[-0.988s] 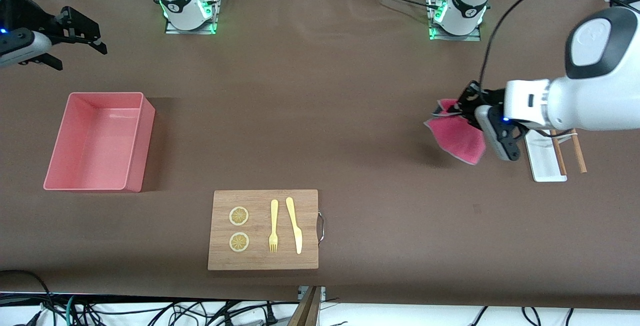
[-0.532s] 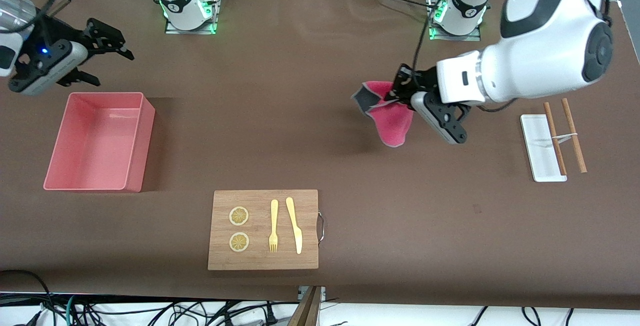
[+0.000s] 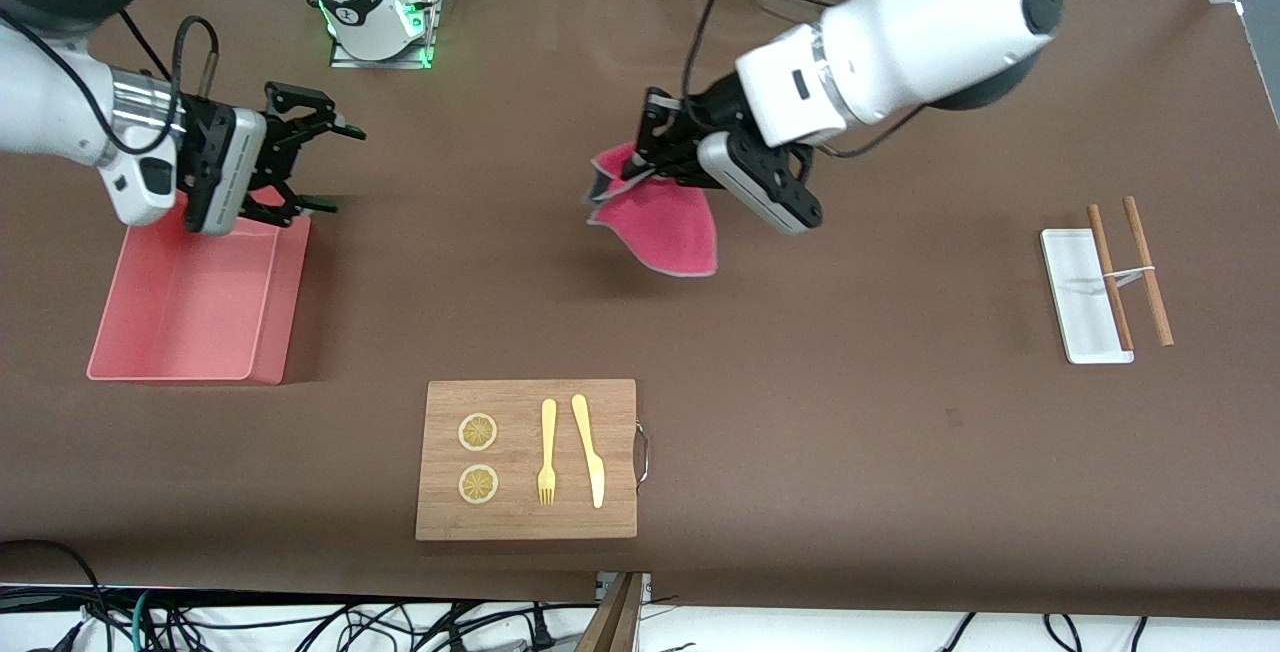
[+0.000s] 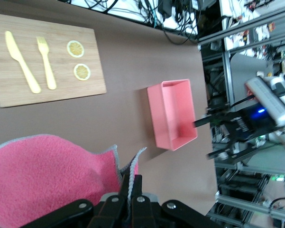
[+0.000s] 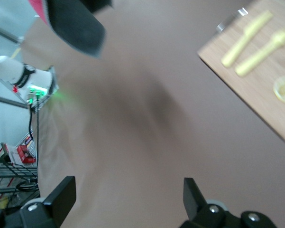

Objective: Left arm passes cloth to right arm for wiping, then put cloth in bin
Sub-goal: 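Carry the cloth toward the right gripper while the right gripper approaches, then grasp the cloth with the right gripper while the left gripper releases, then lower the cloth with the right gripper while the left gripper withdraws, then wipe the table with the cloth in the right gripper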

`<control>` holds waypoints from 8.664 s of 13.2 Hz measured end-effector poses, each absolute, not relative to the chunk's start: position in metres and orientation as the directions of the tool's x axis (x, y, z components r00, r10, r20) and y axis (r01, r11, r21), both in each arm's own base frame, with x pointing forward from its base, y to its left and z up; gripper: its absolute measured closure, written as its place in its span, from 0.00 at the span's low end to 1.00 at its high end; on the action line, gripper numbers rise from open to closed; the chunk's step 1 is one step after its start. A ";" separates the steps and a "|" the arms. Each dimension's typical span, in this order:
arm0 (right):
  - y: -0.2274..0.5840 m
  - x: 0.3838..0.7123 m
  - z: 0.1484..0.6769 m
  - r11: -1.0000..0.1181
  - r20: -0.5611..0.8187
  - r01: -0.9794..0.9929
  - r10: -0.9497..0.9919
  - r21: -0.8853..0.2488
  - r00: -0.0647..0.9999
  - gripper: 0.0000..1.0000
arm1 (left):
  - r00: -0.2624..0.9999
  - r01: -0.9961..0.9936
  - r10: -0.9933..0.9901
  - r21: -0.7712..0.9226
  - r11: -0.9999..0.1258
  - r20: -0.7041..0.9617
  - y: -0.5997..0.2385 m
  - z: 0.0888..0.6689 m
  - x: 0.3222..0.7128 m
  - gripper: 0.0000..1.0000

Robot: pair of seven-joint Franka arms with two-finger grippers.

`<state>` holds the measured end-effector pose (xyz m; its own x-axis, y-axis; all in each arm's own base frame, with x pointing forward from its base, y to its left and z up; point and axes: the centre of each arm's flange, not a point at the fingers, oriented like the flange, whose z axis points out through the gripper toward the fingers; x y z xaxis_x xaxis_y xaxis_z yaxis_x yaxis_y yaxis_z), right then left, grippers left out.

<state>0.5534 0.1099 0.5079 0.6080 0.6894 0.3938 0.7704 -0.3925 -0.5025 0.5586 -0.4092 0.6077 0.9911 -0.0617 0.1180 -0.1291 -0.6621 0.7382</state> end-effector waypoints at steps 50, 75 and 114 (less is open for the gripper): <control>0.137 0.514 0.504 -0.287 0.405 0.887 0.809 -0.361 0.426 0.98 | 0.998 -0.063 -0.066 0.377 -0.924 0.007 -0.410 0.568 0.536 0.00; 0.101 0.584 0.251 -0.994 -0.110 0.112 0.110 0.015 0.988 0.98 | 0.992 -0.125 -0.125 -0.035 -0.992 -0.009 -0.024 0.598 0.555 0.00; 0.104 0.615 0.224 -0.984 -0.159 0.039 0.067 -0.175 0.985 0.98 | 0.991 -0.135 -0.134 -0.034 -0.990 -0.020 -0.024 0.595 0.555 0.00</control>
